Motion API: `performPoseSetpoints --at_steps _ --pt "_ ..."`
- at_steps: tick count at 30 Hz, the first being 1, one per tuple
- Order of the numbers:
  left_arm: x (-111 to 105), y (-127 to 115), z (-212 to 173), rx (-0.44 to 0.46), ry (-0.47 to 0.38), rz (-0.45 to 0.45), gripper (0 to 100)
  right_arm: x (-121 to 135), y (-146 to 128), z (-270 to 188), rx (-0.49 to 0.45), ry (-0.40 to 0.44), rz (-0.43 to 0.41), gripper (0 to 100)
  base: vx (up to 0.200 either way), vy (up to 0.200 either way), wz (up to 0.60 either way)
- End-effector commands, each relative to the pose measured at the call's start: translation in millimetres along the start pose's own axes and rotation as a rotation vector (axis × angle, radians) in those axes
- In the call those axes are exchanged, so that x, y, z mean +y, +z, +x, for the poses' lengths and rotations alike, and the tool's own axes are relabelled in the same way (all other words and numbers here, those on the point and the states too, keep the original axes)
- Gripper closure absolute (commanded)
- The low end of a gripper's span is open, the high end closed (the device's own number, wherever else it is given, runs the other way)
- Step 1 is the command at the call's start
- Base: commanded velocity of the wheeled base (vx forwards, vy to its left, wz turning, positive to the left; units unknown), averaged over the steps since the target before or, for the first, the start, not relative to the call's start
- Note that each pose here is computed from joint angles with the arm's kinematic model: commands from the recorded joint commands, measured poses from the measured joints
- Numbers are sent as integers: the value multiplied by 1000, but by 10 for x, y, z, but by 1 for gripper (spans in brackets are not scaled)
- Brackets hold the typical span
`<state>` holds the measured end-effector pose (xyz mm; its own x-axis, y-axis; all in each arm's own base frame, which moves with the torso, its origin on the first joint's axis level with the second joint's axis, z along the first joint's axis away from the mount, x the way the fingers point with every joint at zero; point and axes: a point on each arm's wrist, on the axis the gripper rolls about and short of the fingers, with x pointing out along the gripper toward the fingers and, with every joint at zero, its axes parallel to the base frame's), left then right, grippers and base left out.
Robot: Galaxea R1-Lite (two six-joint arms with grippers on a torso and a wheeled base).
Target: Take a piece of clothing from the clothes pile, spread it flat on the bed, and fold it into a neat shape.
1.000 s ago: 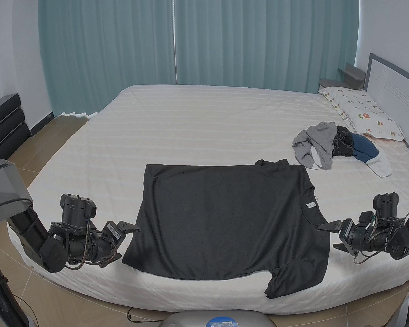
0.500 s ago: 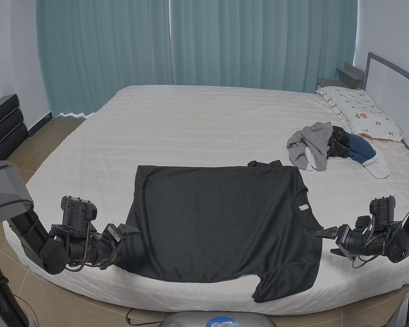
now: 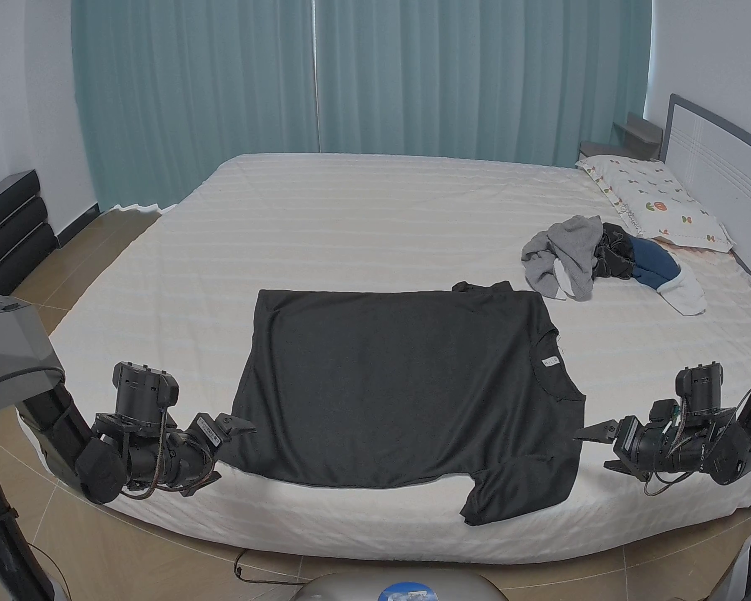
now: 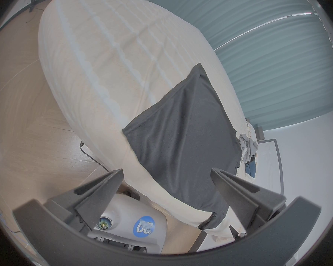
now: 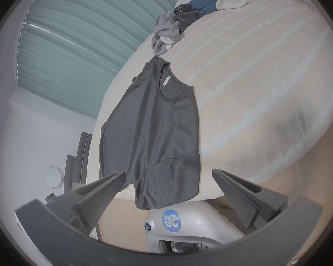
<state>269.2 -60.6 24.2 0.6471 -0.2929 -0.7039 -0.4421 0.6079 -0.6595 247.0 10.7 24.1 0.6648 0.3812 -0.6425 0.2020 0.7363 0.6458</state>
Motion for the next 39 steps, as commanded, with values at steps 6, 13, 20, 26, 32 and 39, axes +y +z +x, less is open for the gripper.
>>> performPoseSetpoints --at_steps 6,13,20,26,32,39 --pt "86 46 370 -76 119 44 0 -1 7 13 0 1 0 0 0 0 0" --pt "27 122 552 -117 120 53 0 0 18 26 -1 1 1 0 0 0 0" --pt "20 180 720 -156 147 119 0 -6 15 35 1 0 2 0 0 0 0" --pt "68 151 699 -154 171 125 100 -23 5 53 9 -6 5 0 0 0 0" --pt "158 86 597 -138 204 120 100 -28 3 59 11 -8 4 0 0 0 0" --pt "190 56 415 -151 192 118 100 -8 -31 62 24 -5 -1 0 0 0 0"
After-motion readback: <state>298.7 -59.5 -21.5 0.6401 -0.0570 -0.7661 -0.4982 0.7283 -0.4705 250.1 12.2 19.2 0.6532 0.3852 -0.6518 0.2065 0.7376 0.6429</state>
